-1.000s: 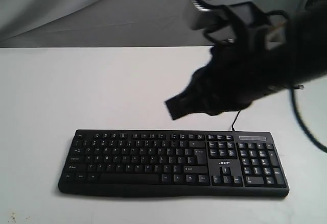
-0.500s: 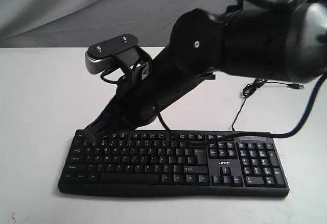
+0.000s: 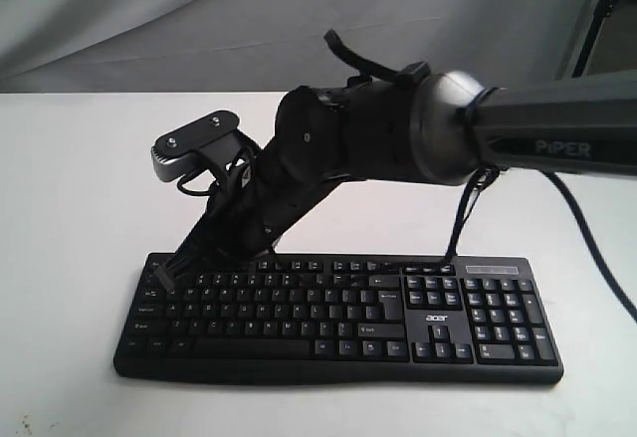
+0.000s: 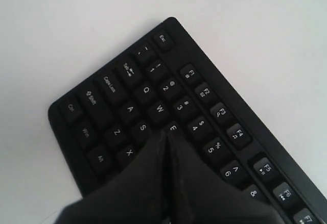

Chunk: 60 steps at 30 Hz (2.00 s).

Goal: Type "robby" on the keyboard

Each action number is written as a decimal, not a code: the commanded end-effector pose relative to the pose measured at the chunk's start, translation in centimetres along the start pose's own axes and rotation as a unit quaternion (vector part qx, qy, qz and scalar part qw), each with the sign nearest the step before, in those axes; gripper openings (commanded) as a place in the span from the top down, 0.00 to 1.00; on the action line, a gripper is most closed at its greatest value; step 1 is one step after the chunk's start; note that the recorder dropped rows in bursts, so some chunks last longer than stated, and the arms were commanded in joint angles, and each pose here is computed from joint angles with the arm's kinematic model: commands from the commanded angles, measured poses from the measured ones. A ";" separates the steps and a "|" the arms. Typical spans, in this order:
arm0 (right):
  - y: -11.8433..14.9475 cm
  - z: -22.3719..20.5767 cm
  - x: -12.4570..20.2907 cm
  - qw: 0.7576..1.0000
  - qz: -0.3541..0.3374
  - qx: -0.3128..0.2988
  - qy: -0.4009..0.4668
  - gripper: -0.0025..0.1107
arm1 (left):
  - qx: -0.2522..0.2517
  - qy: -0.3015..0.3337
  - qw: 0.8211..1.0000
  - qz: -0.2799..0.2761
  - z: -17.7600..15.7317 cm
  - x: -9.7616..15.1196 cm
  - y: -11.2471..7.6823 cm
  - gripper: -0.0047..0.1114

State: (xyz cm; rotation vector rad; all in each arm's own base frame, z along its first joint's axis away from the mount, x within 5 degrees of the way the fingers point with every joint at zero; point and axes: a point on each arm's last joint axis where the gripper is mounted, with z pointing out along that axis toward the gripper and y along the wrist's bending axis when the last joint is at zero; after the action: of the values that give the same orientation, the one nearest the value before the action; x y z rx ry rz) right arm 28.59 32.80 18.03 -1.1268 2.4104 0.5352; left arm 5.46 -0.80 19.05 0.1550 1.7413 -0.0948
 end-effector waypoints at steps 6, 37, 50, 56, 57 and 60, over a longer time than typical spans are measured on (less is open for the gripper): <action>-0.1 2.6 0.8 0.999 -0.027 0.009 0.016 0.98 | 0.003 -0.003 1.000 0.001 0.0 0.1 0.0 0.96; -1.1 5.6 2.1 0.999 -0.035 0.027 0.026 0.98 | 0.003 -0.003 1.000 0.001 0.0 0.1 0.0 0.96; -1.5 0.5 1.3 0.999 -0.025 0.036 0.000 0.98 | 0.003 -0.003 1.000 0.001 0.0 0.1 0.0 0.96; -3.7 -3.3 4.7 0.998 0.044 0.052 -0.003 0.98 | 0.003 -0.003 1.000 0.001 0.0 0.1 0.0 0.96; -4.1 -3.4 5.3 0.997 0.055 0.055 -0.001 0.98 | 0.003 -0.003 1.000 0.001 0.0 0.1 0.0 0.96; -5.0 -3.1 6.6 0.996 0.064 0.064 0.008 0.98 | 0.003 -0.003 1.000 0.001 0.0 0.1 0.0 0.96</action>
State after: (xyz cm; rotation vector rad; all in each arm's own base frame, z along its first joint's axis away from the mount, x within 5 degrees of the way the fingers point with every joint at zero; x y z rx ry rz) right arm 28.08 24.71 16.61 -0.9639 2.5052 0.4088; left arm 5.46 -0.80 19.05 0.1550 1.7413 -0.0948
